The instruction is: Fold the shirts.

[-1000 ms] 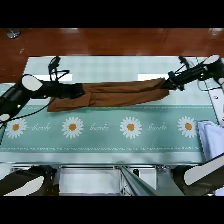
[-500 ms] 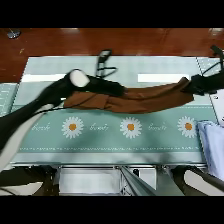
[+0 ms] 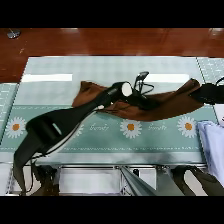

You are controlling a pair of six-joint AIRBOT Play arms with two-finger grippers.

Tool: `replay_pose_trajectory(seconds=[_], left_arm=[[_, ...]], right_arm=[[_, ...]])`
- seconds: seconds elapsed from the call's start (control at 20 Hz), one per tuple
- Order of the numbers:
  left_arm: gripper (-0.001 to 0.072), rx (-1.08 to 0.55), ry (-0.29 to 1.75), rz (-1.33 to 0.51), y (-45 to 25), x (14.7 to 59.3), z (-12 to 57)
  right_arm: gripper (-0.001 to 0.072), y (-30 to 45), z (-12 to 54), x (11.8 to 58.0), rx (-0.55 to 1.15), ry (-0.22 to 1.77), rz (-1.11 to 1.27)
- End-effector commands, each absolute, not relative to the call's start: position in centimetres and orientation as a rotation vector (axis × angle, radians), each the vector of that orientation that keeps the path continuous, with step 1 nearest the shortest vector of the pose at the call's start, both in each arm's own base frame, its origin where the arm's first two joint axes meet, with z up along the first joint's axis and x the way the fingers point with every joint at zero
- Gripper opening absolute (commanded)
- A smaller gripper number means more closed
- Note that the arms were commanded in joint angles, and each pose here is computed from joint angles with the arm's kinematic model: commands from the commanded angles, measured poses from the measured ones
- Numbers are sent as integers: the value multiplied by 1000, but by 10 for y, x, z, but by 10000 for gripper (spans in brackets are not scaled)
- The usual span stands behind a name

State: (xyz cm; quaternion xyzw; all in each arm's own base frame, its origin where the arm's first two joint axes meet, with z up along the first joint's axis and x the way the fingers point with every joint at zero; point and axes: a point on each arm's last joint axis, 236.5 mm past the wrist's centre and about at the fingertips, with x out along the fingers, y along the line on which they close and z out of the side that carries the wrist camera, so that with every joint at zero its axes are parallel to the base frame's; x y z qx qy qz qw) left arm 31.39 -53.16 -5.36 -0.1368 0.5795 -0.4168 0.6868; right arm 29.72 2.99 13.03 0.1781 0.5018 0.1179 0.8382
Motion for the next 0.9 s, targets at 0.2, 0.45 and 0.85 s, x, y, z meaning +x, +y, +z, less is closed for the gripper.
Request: replay_pose_trajectory(seconds=[0.2, 0.45, 0.85], left_arm=[[25, -330, 1403, -958, -507, 326, -39], [26, -340, 1327, -808, -345, 427, 34], [26, -309, 1015, -440, -146, 387, 115]], right_arm=[[20, 38, 135, 292, 393, 1058, 273], [20, 80, 141, 299, 423, 1052, 409], [20, 233, 121, 367, 380, 1096, 696]])
